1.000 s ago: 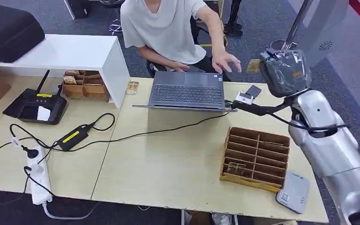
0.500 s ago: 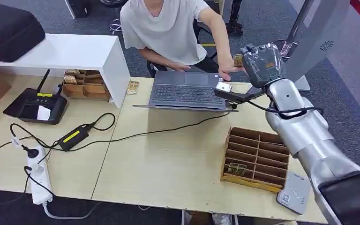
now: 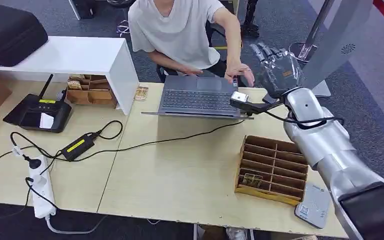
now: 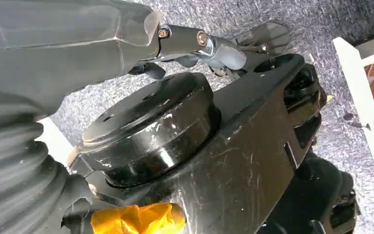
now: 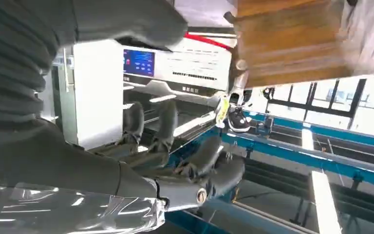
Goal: Pass the card to the sensor for recognition and then transmit it.
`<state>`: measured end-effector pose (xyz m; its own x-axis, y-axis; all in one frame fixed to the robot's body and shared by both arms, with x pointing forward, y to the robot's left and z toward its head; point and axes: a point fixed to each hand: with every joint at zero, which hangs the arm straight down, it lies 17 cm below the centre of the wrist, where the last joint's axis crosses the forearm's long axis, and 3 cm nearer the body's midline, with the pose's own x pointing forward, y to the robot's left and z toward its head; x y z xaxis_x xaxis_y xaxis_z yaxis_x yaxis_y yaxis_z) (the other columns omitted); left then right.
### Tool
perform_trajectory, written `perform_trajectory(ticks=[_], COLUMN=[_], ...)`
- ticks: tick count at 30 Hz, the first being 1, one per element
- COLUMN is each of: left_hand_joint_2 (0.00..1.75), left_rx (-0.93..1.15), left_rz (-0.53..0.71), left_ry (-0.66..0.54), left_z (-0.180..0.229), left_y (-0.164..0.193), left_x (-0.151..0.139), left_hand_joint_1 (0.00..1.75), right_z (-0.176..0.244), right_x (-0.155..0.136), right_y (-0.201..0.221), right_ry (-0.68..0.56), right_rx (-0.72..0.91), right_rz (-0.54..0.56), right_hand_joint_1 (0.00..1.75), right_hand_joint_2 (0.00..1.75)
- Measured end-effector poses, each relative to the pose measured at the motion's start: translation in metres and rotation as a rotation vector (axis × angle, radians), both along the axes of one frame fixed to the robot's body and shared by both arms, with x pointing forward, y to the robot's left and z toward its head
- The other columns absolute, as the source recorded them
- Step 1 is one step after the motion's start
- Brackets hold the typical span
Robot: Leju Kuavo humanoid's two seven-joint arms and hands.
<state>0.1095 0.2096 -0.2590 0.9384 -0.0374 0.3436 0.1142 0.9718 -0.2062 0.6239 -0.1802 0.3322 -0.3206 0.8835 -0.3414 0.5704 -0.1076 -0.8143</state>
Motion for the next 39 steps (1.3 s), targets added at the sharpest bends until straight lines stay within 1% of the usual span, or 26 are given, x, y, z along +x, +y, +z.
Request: perform_trajectory(ticks=[20,23,29,34,39], left_hand_joint_2=[1.75,1.75,1.75,1.75,1.75], left_rx=[0.000,-0.001,-0.001,0.000,0.000], left_rz=[0.001,0.006,0.018,0.033,0.040], left_ry=[0.000,0.001,0.006,0.012,0.020], left_z=[0.000,0.000,-0.001,-0.002,-0.003], left_y=[0.000,0.000,0.002,0.006,0.009], left_x=[0.000,0.000,-0.002,-0.008,-0.014], left_hand_joint_1=[0.00,0.00,0.00,0.00,0.00], right_z=[-0.007,-0.009,-0.019,-0.027,-0.009], right_x=[0.001,0.002,0.007,0.012,0.018], right_y=[-0.003,-0.007,-0.040,-0.086,-0.126], right_ry=[0.011,0.014,0.030,0.045,0.032], right_rx=[-0.005,-0.014,-0.049,-0.097,-0.107], right_rz=[-0.006,-0.019,-0.071,-0.143,-0.191], right_hand_joint_1=[0.00,0.00,0.00,0.00,0.00], right_hand_joint_2=[1.75,1.75,1.75,1.75,1.75])
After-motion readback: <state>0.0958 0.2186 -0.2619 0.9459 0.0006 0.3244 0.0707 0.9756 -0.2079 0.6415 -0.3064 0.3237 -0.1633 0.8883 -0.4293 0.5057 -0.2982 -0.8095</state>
